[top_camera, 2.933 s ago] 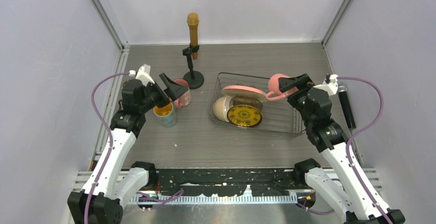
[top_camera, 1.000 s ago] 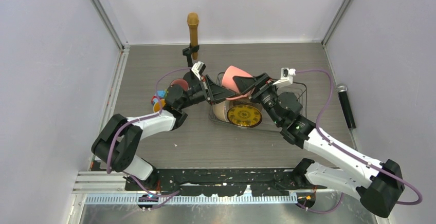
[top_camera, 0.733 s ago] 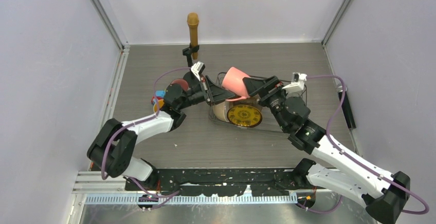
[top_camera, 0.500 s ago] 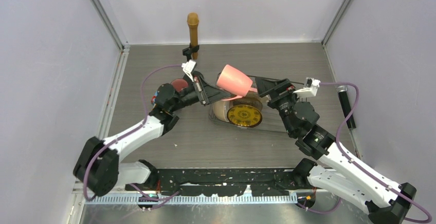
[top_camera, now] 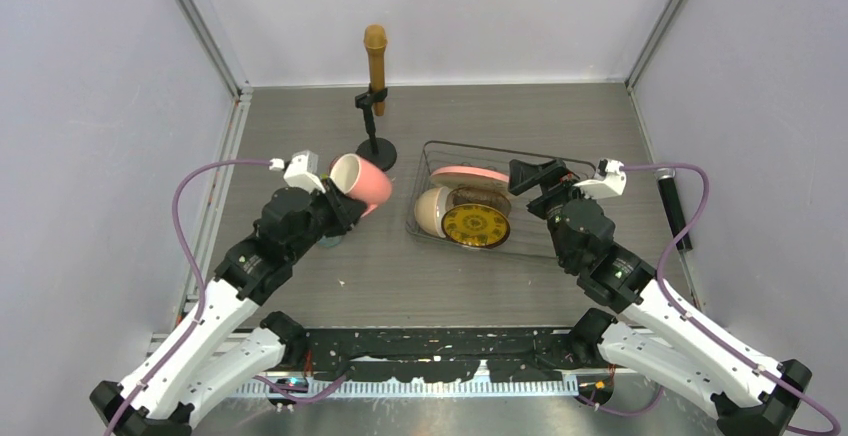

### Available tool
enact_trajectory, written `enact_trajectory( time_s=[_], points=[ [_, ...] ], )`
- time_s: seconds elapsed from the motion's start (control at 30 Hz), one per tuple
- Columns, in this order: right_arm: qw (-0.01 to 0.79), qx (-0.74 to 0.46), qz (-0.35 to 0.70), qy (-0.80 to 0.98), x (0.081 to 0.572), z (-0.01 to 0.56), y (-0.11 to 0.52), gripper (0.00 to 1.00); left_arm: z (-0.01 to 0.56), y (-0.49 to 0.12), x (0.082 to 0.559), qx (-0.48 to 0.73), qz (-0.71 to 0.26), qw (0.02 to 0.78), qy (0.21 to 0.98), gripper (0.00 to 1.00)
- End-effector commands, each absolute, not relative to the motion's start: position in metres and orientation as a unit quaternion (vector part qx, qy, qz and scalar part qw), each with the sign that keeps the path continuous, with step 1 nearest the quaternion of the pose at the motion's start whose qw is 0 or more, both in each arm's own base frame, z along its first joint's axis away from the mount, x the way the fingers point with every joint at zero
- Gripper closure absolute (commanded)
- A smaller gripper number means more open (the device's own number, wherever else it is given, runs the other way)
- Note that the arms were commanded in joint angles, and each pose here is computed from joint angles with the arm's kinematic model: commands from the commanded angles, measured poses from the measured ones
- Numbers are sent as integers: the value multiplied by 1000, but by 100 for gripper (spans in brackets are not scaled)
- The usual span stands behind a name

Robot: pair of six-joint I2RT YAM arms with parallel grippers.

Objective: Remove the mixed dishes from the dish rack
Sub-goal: Place the cup at the center of the board.

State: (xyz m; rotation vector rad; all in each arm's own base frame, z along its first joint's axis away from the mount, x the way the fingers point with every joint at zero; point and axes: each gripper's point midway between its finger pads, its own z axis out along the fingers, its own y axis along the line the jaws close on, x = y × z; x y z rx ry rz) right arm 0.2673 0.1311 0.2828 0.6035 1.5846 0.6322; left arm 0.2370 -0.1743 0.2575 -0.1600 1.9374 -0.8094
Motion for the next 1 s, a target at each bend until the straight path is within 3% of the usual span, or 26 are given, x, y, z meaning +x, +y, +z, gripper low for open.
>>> enact_trajectory(
  time_s=[0.0, 0.33, 0.53, 0.63, 0.83, 0.97],
  points=[
    [646, 276, 245, 668, 269, 303, 113, 1, 226, -124, 237, -101, -191, 492, 843, 100],
    [654, 250, 195, 687, 276, 305, 111, 1, 188, -118, 234, -78, -136, 469, 869, 100],
    [651, 191, 206, 705, 281, 301, 133, 1, 172, -137, 241, -59, -154, 475, 865, 100],
    [661, 35, 179, 728, 279, 302, 156, 1, 165, -136, 243, -53, -141, 475, 867, 100],
    [599, -266, 151, 740, 263, 285, 207, 1, 149, -139, 247, -58, -140, 481, 863, 100],
    [548, -343, 115, 754, 275, 272, 218, 2, 137, -134, 249, -60, -116, 476, 870, 100]
  ],
)
